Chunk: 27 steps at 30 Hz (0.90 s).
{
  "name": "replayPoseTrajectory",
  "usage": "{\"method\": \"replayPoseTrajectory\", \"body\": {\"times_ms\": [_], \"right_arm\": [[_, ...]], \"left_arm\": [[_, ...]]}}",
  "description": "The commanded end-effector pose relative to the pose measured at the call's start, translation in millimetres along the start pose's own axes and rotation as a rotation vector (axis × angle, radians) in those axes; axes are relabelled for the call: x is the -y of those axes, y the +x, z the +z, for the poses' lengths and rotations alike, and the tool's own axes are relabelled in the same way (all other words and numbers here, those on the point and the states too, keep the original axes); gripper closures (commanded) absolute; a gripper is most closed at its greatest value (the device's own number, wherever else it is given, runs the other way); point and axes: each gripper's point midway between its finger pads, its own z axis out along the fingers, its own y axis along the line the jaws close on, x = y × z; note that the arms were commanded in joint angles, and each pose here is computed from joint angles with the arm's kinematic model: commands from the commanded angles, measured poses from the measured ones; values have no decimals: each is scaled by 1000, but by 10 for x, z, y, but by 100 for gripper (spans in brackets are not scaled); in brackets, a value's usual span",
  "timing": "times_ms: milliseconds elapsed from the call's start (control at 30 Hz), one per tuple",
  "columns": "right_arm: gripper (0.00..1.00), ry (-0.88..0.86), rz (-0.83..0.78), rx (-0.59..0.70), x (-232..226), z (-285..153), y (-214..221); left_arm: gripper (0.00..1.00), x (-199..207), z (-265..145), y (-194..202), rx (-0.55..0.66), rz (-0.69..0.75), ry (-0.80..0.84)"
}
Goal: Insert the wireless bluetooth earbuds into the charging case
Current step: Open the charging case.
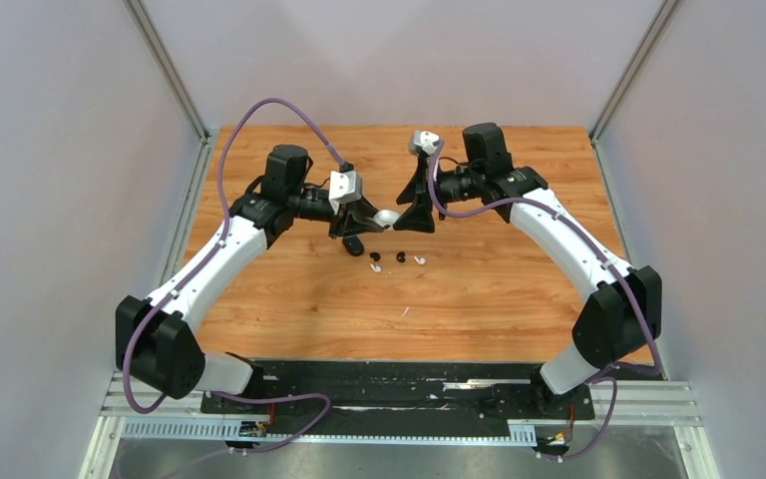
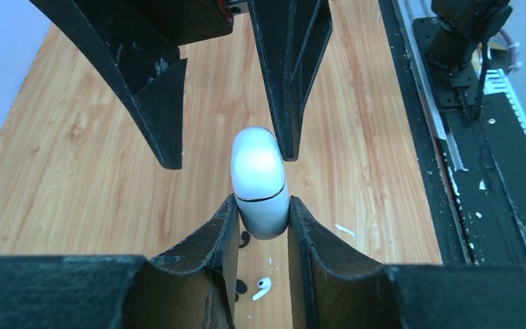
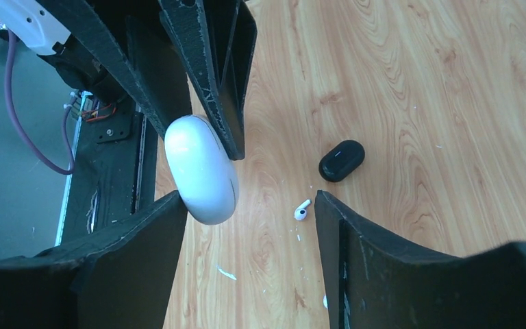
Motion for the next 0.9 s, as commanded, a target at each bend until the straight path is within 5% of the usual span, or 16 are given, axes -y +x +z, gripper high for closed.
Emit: {"method": "replayPoseTrajectory", "body": {"times_ms": [0, 267, 633, 867], "right_arm": [[34, 91, -26, 59, 244, -36, -224], [48, 95, -7, 85, 294, -132, -284], [47, 70, -1, 91, 206, -142, -257], [56, 22, 15, 96, 87, -143, -226]], "left_arm": [[100, 113, -20, -182, 23, 111, 34], [100, 109, 0, -155, 10, 112, 38], [100, 3, 30, -218, 40, 9, -20], [100, -51, 34, -229, 55, -22, -59]]}}
